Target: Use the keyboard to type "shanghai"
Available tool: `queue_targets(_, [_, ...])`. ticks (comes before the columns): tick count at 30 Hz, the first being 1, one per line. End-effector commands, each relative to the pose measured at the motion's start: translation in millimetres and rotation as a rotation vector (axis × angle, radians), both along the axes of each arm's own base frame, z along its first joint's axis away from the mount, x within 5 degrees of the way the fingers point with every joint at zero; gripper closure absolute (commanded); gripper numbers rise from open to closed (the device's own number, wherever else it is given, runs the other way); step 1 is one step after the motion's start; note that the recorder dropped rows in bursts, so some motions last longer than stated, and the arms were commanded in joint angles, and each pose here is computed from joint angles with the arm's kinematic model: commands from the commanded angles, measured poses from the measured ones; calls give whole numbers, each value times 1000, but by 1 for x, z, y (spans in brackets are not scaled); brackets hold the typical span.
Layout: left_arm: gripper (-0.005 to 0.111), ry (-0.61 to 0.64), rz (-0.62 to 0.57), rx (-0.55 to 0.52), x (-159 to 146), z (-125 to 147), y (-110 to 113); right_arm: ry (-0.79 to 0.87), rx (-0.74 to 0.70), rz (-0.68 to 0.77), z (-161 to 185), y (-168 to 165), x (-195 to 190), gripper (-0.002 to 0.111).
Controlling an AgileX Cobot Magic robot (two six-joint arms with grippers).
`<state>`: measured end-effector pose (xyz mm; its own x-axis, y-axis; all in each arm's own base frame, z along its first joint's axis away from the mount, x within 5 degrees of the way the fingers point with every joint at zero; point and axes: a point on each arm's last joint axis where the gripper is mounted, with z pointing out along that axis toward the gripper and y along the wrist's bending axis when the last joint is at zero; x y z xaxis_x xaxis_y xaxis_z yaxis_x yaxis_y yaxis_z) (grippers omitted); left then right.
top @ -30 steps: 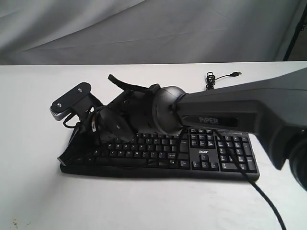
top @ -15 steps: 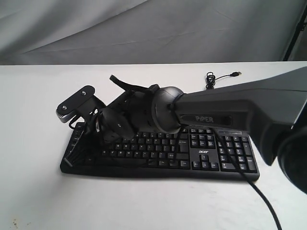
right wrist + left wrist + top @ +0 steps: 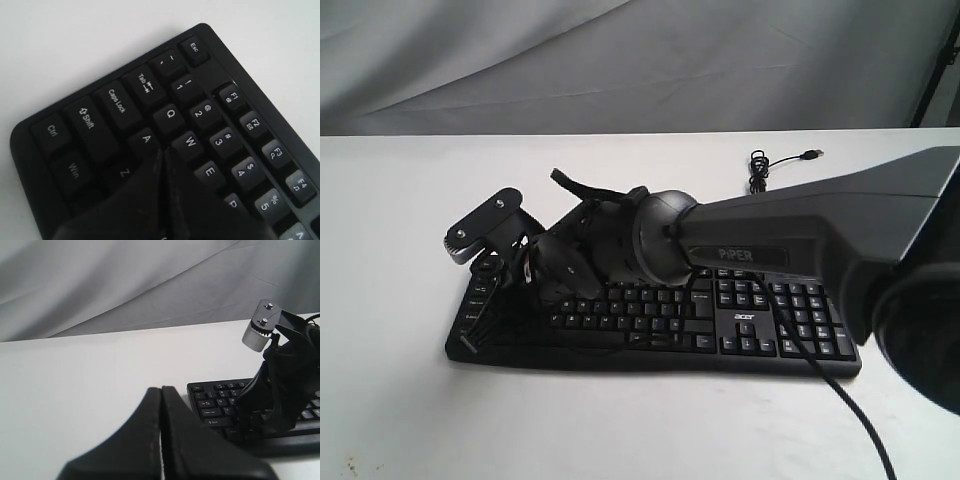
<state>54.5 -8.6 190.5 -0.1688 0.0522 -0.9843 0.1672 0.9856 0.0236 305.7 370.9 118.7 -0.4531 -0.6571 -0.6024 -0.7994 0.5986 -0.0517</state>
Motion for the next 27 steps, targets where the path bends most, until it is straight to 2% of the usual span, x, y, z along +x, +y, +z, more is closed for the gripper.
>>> queue_targets(1, [107, -4, -3, -3, 0, -1, 0, -20, 14, -2, 3, -1, 5, 108])
queue_targets(27, [107, -4, -3, -3, 0, -1, 0, -22, -5, 9, -7, -2, 6, 108])
